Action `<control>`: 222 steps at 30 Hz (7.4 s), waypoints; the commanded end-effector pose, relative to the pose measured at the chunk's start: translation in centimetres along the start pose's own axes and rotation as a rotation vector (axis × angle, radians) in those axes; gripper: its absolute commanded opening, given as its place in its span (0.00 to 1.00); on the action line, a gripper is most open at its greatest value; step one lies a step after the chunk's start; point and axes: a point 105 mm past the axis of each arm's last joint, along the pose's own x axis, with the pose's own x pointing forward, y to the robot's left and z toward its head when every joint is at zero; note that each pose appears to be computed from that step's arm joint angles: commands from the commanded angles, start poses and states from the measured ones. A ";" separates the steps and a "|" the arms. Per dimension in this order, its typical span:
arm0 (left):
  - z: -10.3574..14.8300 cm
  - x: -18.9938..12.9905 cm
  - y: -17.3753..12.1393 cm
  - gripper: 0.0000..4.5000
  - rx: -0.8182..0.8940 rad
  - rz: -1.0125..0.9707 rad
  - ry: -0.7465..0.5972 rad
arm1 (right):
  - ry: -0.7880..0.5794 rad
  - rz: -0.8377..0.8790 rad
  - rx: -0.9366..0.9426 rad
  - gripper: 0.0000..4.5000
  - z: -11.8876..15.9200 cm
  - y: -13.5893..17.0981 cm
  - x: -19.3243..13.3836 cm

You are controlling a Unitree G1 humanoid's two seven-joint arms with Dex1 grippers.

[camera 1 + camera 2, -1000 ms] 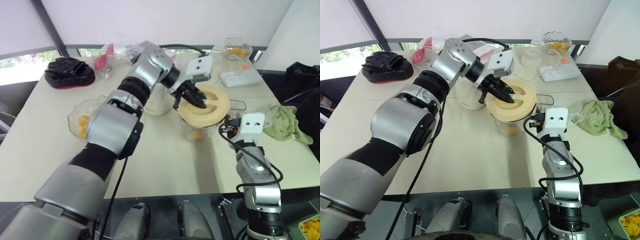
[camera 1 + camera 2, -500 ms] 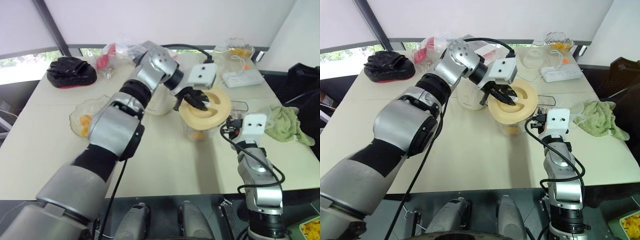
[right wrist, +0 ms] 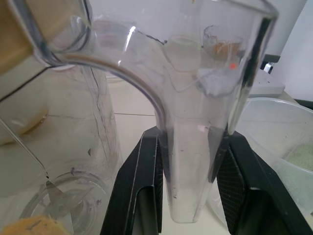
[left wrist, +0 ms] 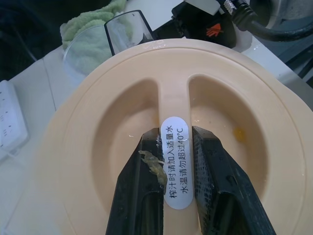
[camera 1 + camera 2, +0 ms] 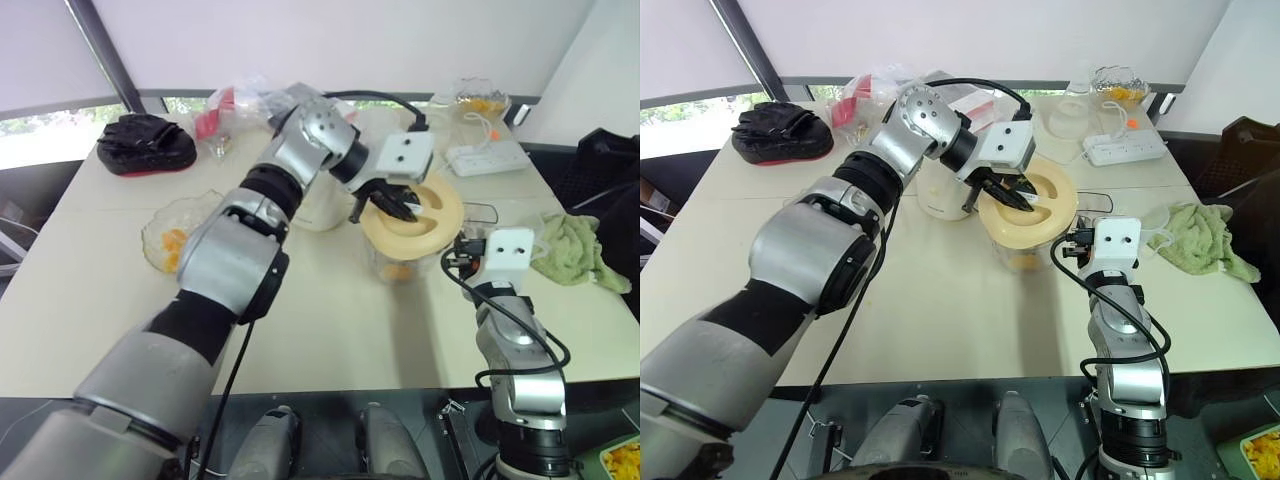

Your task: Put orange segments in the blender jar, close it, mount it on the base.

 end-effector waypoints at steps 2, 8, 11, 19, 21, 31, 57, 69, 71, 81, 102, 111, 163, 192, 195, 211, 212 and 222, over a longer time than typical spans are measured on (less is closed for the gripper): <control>-3.1 0.8 -0.3 0.05 -0.068 0.052 0.123 | -0.071 -0.021 0.001 0.21 1.9 -0.7 0.2; -3.8 0.8 0.1 0.05 -0.109 0.101 0.162 | -0.073 -0.011 -0.002 0.21 1.9 -0.6 0.6; -4.1 0.8 0.2 0.05 -0.112 0.115 0.190 | -0.077 -0.007 -0.003 0.21 2.0 -0.6 0.7; -4.9 0.4 0.6 0.05 -0.193 0.166 0.241 | -0.079 0.000 -0.003 0.21 2.0 -0.5 1.0; -5.2 0.4 0.6 0.05 -0.212 0.175 0.258 | -0.079 0.002 -0.003 0.21 2.0 -0.5 1.1; -6.1 0.5 0.9 0.05 -0.284 0.237 0.291 | -0.078 0.019 0.008 0.21 1.8 0.1 1.5; -5.0 -0.1 1.9 0.92 -0.264 0.303 0.208 | -0.082 0.035 0.004 0.21 1.7 0.4 1.9; 3.3 -4.1 5.9 0.92 -0.465 0.451 -0.498 | -0.074 0.047 -0.002 0.21 1.4 0.6 1.8; 4.0 -5.5 6.4 0.92 -0.535 0.471 -0.619 | -0.074 0.050 -0.005 0.21 1.3 0.7 1.8; 0.9 -10.5 5.8 0.92 -0.507 0.609 -0.631 | -0.075 0.042 0.014 0.21 1.1 0.2 1.7; -7.3 -10.7 -7.7 0.92 -0.493 0.830 -0.289 | -0.347 -0.072 0.311 0.21 9.0 -1.7 3.5; -9.1 -11.8 -12.6 0.92 -0.643 0.911 -0.291 | -0.382 -0.006 0.206 0.21 18.1 -1.5 8.5; -11.7 -10.2 -18.0 0.92 -0.682 0.984 -0.077 | -0.059 0.179 0.155 0.21 17.9 14.8 12.2; -11.7 -9.7 -17.1 0.92 -0.657 0.999 -0.087 | 0.035 0.351 0.026 0.21 15.3 15.5 15.2; -11.7 -9.7 -17.1 0.92 -0.656 1.002 -0.086 | 0.028 0.359 0.039 0.21 15.3 15.5 15.2; -11.7 -9.4 -17.0 0.93 -0.649 0.990 -0.086 | -0.008 0.326 0.009 1.00 14.7 13.8 14.9; -11.7 -9.4 -17.0 0.93 -0.649 0.991 -0.088 | -0.006 0.333 0.005 1.00 14.1 13.6 14.5; -11.1 -9.9 -17.4 0.93 -0.688 1.016 -0.138 | -0.160 0.611 -0.011 1.00 9.6 12.9 7.3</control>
